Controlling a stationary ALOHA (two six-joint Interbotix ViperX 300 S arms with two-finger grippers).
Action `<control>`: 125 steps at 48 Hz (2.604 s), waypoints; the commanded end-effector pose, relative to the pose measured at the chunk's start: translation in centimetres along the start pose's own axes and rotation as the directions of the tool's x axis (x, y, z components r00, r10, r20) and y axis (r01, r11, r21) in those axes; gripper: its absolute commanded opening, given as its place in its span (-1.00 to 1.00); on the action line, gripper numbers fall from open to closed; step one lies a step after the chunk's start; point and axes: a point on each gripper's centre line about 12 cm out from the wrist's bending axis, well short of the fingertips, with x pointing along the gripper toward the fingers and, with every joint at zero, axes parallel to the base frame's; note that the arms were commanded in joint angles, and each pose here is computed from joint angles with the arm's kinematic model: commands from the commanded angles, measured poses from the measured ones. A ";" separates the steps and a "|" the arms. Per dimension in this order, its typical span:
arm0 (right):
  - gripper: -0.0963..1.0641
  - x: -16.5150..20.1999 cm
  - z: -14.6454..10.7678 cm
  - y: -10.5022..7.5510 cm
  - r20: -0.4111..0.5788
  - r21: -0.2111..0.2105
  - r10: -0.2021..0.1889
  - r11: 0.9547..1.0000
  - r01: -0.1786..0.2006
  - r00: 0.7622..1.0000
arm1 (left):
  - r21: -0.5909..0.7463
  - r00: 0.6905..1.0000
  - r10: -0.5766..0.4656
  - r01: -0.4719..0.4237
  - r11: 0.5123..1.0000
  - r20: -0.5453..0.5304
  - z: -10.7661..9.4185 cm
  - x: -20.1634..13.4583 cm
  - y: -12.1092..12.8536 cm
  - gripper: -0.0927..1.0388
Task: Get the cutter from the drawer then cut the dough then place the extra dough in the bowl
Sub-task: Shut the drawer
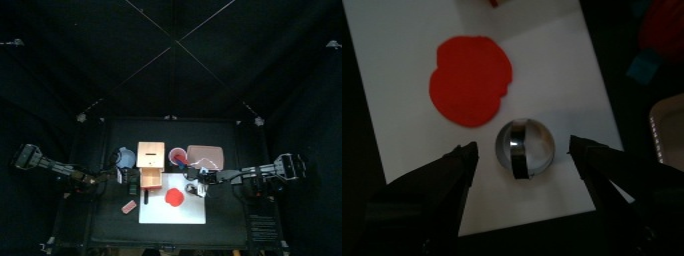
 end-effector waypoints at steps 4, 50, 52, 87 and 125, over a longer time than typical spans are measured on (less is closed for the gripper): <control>0.88 0.0 4.2 1.6 0.174 -0.072 0.050 0.997 -0.038 0.983 | -0.068 0.992 0.101 -0.096 0.993 0.071 4.9 1.6 0.9 0.47; -0.24 11.4 11.4 5.5 0.122 -0.184 0.042 0.983 -0.019 0.992 | -0.021 0.917 0.393 -0.395 0.918 -0.062 12.0 10.2 7.3 -0.28; -0.24 11.8 11.5 5.5 0.103 -0.180 0.032 0.984 -0.013 0.994 | -0.021 0.912 0.404 -0.406 0.914 -0.076 11.8 10.8 7.7 -0.28; -0.24 15.6 13.3 6.5 0.002 -0.222 -0.043 0.974 0.043 0.999 | -0.002 0.866 0.452 -0.463 0.886 -0.214 10.5 13.6 10.0 -0.29; -0.24 15.9 16.0 1.7 -0.028 -0.261 -0.213 0.945 0.198 0.977 | -0.002 0.854 0.465 -0.478 0.878 -0.233 9.8 13.4 10.6 -0.29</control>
